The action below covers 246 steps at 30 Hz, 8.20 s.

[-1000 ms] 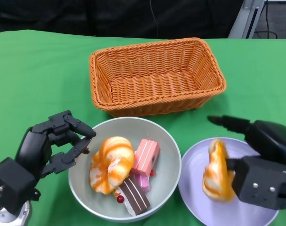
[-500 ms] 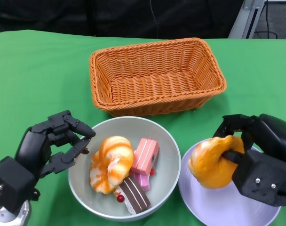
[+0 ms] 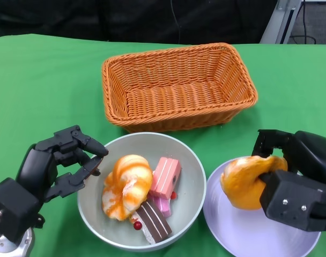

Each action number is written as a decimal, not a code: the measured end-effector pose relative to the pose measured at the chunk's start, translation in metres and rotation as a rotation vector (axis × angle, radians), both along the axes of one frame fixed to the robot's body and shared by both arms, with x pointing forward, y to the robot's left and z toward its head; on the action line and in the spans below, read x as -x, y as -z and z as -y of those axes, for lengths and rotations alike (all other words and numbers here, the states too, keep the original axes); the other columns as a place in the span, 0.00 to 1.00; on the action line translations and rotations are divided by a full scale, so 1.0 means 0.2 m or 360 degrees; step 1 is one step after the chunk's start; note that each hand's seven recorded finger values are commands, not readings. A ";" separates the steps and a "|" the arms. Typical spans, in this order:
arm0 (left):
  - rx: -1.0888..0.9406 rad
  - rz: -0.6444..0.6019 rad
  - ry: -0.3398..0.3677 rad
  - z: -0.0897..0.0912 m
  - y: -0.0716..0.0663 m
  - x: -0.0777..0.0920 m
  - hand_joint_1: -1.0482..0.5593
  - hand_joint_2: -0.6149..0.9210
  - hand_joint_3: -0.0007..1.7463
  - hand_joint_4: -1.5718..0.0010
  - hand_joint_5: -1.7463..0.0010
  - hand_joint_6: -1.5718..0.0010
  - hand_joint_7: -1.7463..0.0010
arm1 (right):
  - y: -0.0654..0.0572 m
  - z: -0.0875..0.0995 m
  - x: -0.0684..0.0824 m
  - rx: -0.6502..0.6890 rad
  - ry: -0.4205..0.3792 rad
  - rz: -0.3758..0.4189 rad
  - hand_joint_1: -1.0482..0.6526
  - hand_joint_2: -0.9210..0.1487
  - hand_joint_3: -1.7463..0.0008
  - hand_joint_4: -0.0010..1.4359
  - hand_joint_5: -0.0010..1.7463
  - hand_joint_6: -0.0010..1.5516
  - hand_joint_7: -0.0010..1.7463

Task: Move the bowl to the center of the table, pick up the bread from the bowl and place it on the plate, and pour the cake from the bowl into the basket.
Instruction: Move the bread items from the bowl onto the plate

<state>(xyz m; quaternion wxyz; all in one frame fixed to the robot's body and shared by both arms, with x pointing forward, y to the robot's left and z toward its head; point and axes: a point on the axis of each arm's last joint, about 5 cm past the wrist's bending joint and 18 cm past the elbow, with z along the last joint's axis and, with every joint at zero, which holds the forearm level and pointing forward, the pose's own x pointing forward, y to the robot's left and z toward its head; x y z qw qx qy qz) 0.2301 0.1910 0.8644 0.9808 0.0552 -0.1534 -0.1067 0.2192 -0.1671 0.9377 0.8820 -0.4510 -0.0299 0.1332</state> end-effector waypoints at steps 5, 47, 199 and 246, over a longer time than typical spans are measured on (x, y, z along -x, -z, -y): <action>-0.0004 0.0003 0.0002 0.00 0.00 0.00 0.54 0.96 0.25 0.51 0.19 0.51 0.36 | -0.05 0.00 0.00 0.0191 -0.0043 -0.0170 0.20 0.00 0.84 0.43 0.04 0.27 0.01; -0.0025 0.0022 -0.0001 0.01 -0.02 0.02 0.53 0.94 0.28 0.50 0.20 0.51 0.37 | -0.40 0.00 -0.27 0.0899 -0.0087 -0.0492 0.10 0.00 0.90 0.24 0.01 0.22 0.00; 0.0254 -0.0409 0.0127 -0.33 -0.29 -0.09 0.53 0.89 0.37 0.54 0.12 0.52 0.30 | 0.29 -0.80 -0.12 0.0424 -0.1272 0.1335 0.30 0.03 1.00 0.63 0.14 0.62 0.02; 0.0201 -0.0430 0.0086 -0.33 -0.26 -0.09 0.53 0.85 0.42 0.56 0.12 0.52 0.31 | 0.11 -0.82 -0.15 0.0089 -0.1284 0.1565 0.36 0.06 1.00 0.52 0.75 0.79 0.01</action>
